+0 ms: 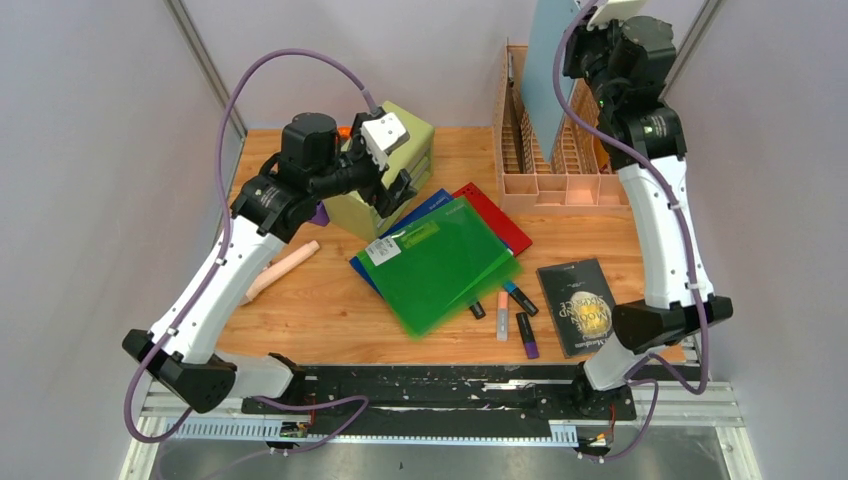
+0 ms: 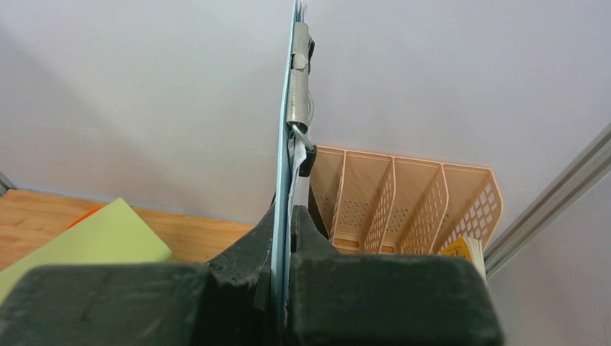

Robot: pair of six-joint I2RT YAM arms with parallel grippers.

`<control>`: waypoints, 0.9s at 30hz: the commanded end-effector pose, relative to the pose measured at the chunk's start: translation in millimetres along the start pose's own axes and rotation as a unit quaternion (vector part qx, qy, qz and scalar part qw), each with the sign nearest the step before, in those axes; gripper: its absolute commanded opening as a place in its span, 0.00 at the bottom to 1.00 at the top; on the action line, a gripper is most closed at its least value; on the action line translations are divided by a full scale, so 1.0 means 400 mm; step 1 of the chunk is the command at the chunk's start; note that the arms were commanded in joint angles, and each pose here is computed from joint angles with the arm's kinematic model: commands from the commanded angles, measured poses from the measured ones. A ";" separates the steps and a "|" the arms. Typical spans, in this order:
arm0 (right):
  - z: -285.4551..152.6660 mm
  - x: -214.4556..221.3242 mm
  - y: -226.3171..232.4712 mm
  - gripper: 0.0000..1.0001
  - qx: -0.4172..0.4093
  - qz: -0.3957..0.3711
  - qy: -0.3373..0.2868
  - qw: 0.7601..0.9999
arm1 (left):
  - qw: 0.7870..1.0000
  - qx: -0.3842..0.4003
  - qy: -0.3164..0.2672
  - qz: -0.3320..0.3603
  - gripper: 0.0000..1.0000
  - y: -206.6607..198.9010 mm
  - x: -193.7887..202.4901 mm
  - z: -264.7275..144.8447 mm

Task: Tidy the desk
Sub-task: Place the folder in the storage box.

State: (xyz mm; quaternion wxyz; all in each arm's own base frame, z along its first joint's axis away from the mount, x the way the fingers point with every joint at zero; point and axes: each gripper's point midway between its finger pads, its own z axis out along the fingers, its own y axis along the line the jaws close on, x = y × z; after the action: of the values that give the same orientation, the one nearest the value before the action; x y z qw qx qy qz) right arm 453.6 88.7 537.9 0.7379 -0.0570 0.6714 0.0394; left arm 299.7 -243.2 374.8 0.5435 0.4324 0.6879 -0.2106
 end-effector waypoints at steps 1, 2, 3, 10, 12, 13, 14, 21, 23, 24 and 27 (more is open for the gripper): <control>0.037 -0.085 -0.025 0.00 0.031 0.008 -0.068 0.997 | 1.000 -0.008 -0.011 -0.007 1.00 0.012 -0.018 0.010; 0.048 -0.079 -0.026 0.00 0.034 0.007 -0.067 0.997 | 1.000 -0.006 -0.009 -0.008 1.00 0.011 -0.015 0.013; 0.058 -0.070 -0.026 0.00 0.034 0.006 -0.065 0.997 | 1.000 -0.005 -0.008 -0.008 1.00 0.011 -0.013 0.015; 0.120 -0.024 -0.015 0.00 0.030 0.003 -0.065 0.997 | 1.000 -0.002 -0.004 -0.010 1.00 0.010 -0.005 0.025; 0.139 -0.008 -0.015 0.00 0.033 0.002 -0.067 0.997 | 1.000 0.000 -0.002 -0.014 1.00 0.009 0.001 0.031; 0.149 -0.001 -0.014 0.00 0.035 0.001 -0.069 0.997 | 1.000 0.003 0.001 -0.017 1.00 0.007 0.006 0.036; 0.161 0.007 -0.017 0.00 0.039 -0.001 -0.070 0.997 | 1.000 0.004 0.001 -0.020 1.00 0.006 0.008 0.039; 0.232 0.095 -0.021 0.00 0.056 -0.006 -0.065 0.996 | 0.999 0.016 0.006 -0.029 1.00 -0.001 0.023 0.059; 0.247 0.126 -0.015 0.00 0.054 -0.003 -0.059 0.997 | 0.999 0.018 0.004 -0.029 1.00 -0.003 0.023 0.060; 0.253 0.140 -0.013 0.00 0.053 0.000 -0.057 0.997 | 0.999 0.020 0.004 -0.028 1.00 -0.005 0.025 0.061; 0.271 0.192 -0.006 0.00 0.049 0.004 -0.047 0.998 | 0.999 0.021 0.001 -0.027 1.00 -0.007 0.025 0.064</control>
State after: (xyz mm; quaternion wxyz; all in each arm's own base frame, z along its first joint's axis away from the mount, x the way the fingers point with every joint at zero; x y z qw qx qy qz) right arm 561.3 98.2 457.2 0.7375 -0.0336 0.6745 0.0024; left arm 311.1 -254.4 346.6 0.5121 0.4283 0.7100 -0.2239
